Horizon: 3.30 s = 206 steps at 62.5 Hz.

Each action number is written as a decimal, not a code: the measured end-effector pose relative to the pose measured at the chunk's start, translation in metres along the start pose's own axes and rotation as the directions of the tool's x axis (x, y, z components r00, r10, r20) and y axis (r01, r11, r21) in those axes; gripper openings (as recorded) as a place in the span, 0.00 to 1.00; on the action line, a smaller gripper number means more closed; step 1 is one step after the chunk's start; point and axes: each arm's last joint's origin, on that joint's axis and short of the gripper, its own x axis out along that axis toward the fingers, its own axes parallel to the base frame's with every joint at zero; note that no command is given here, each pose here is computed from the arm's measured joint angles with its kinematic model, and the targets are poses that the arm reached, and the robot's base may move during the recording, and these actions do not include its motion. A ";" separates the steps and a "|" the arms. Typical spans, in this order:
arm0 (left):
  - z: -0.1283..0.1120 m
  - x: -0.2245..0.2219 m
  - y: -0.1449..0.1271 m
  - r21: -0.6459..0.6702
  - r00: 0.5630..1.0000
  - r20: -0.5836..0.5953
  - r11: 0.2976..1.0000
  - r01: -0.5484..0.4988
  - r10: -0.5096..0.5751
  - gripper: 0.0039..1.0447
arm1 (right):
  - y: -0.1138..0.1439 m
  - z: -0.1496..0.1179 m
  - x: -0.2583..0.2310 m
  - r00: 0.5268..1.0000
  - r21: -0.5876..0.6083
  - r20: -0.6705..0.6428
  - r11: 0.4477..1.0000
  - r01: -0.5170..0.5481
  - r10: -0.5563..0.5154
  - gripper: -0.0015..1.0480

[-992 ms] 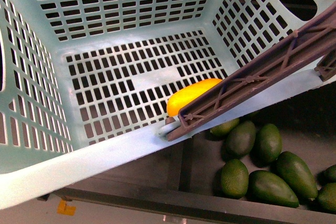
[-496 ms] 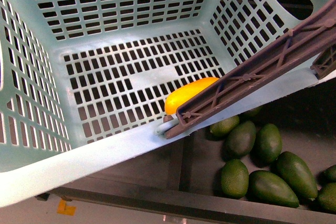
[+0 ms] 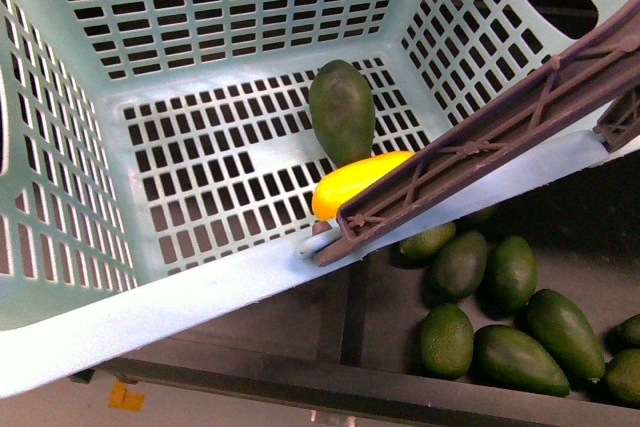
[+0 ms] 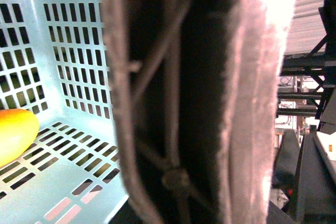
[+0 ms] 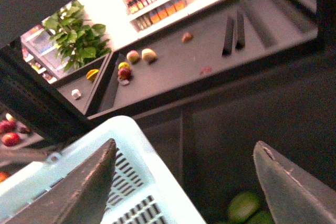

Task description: Pick mango and avocado into basket

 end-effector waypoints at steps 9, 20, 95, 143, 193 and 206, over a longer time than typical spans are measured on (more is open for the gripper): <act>-0.001 0.000 -0.001 0.002 1.000 -0.004 1.000 0.002 -0.002 0.13 | -0.022 -0.028 -0.028 1.000 -0.215 -0.012 0.977 0.003 -0.006 0.32; -0.001 0.000 0.000 0.003 1.000 -0.001 1.000 0.000 0.000 0.13 | -0.028 -0.046 -0.045 1.000 -0.251 -0.014 0.968 0.002 -0.005 0.02; -0.001 0.000 0.000 0.002 1.000 -0.002 1.000 0.001 -0.001 0.13 | -0.038 -0.083 -0.098 1.000 -0.265 0.013 0.964 0.001 0.003 0.02; -0.001 0.000 0.000 0.001 1.000 -0.003 1.000 0.001 -0.001 0.13 | -0.039 -0.086 -0.118 1.000 -0.265 0.008 0.964 0.001 0.001 0.02; 0.000 0.006 0.006 -0.137 0.909 0.412 0.991 -0.014 0.070 0.13 | -0.039 -0.086 -0.118 1.000 -0.266 0.008 0.964 -0.001 0.003 0.92; 0.035 0.003 0.032 -0.282 0.833 0.535 0.959 0.022 0.138 0.13 | -0.039 -0.086 -0.118 1.000 -0.266 0.009 0.964 0.001 0.001 0.92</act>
